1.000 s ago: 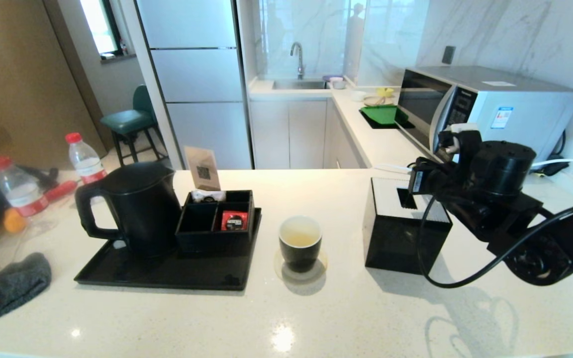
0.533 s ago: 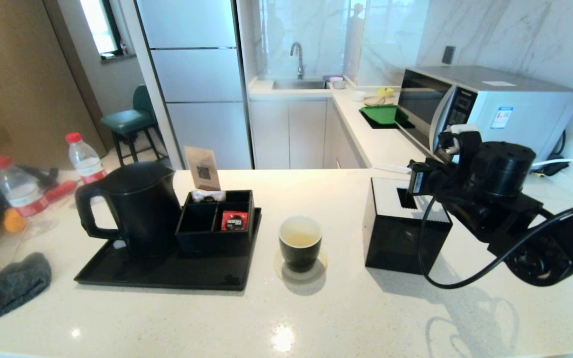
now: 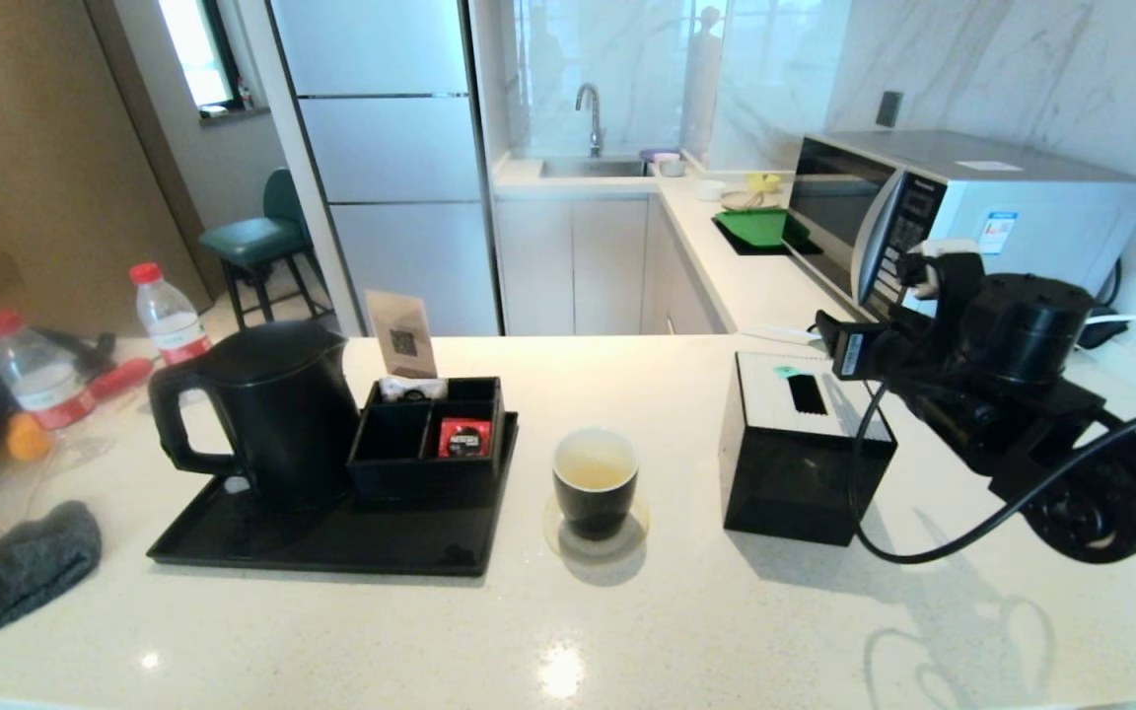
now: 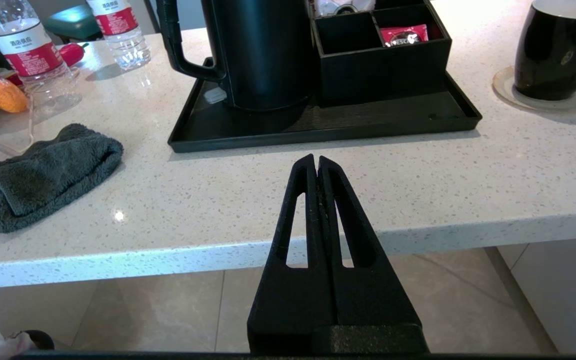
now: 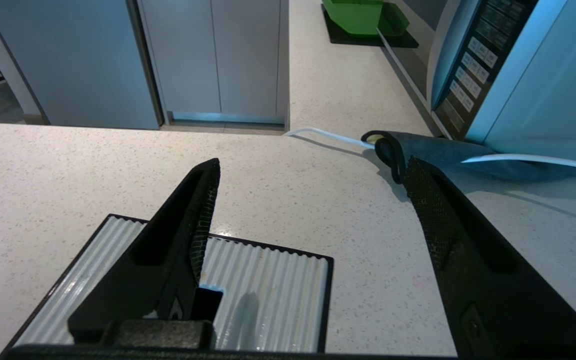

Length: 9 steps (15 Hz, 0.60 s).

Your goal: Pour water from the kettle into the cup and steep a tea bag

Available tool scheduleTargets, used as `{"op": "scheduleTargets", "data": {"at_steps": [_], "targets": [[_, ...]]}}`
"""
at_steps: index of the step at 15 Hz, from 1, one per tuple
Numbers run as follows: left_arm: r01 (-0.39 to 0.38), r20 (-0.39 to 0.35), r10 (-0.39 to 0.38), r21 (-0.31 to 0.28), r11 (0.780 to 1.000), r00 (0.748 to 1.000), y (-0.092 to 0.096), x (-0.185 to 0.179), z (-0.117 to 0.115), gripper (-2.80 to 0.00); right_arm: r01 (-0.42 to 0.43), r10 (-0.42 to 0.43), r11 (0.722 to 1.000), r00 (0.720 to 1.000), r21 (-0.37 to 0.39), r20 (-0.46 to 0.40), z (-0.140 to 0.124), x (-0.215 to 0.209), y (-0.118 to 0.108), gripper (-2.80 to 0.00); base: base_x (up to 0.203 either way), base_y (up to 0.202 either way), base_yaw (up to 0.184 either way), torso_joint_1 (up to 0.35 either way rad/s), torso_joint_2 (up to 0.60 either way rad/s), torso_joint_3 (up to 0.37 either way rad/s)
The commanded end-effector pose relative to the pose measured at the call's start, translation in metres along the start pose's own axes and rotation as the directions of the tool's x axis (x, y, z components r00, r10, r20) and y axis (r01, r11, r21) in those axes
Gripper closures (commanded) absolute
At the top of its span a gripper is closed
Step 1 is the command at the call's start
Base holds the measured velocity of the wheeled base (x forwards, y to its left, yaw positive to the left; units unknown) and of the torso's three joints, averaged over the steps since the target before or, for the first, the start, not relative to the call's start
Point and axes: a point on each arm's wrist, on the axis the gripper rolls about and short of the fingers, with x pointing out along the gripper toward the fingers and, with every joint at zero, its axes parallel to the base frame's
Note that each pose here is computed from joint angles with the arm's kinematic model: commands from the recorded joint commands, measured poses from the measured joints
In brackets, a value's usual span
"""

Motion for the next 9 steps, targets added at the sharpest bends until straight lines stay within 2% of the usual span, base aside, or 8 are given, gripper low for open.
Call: {"op": "scheduleTargets", "data": {"at_steps": [1,9], "targets": [[0.001,0.000,-0.001,0.000,1.000,1.000,0.000,0.000,0.000,0.00,0.017,-0.017,1.000,1.000,0.003,0.012,0.005,-0.007,-0.008,-2.80,0.000,0.000,0.000,0.000,0.00,0.000],[0.000,0.000,0.000,0.000,1.000,1.000,0.000,0.000,0.000,0.00,0.045,-0.045,0.999,0.999,0.001,0.005,0.013,-0.040,-0.027,-2.80,0.000,0.000,0.000,0.000,0.00,0.000]]}}
